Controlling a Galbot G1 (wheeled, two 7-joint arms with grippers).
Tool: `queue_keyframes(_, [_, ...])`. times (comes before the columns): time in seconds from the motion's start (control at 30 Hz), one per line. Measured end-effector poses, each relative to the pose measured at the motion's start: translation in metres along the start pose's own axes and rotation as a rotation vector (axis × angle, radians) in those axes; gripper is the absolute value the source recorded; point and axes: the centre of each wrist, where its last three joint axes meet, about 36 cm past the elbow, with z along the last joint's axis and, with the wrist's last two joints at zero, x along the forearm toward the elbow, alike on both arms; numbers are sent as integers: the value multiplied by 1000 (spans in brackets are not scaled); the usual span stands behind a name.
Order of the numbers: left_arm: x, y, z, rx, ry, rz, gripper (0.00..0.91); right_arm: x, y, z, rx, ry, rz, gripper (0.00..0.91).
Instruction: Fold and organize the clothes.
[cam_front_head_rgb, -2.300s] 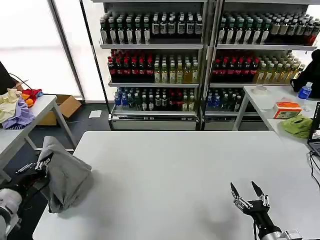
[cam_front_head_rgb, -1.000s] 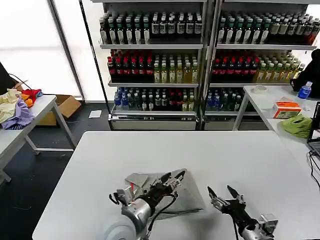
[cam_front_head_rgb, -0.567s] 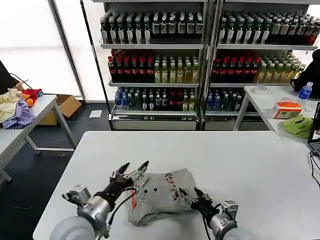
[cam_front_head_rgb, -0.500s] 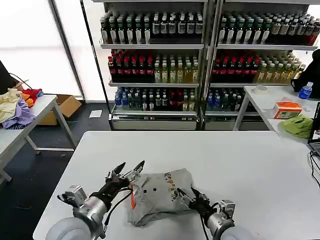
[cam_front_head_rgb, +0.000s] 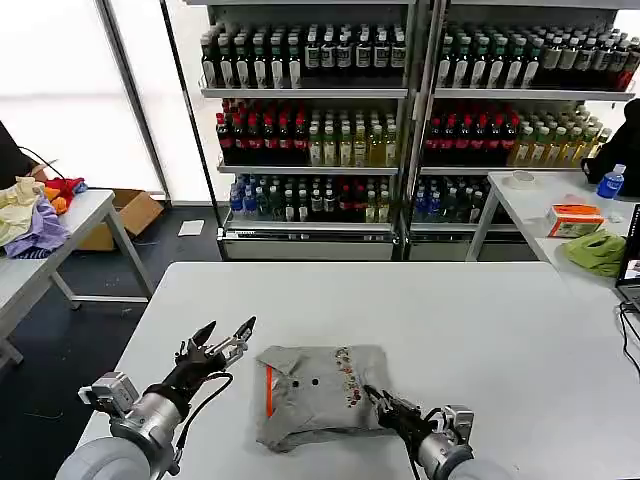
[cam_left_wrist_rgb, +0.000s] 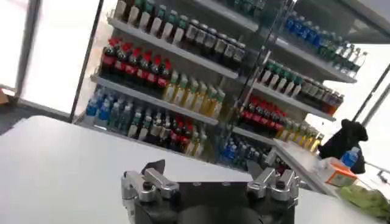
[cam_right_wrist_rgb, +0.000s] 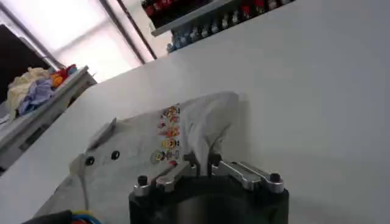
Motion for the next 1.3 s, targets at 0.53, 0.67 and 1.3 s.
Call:
queue_keyframes(0.53, [6,9,-3,17,-10,-23,907,56,-63,-15,104,-35,217,907])
queue_keyframes(0.67, [4,8,-1,23,-12,-22,907,66,-70,-23,131,-68,255,907])
queue_keyframes(1.3, [9,5,-2,28,-19,-15,907,53,-52,-18,241,-229,301,907])
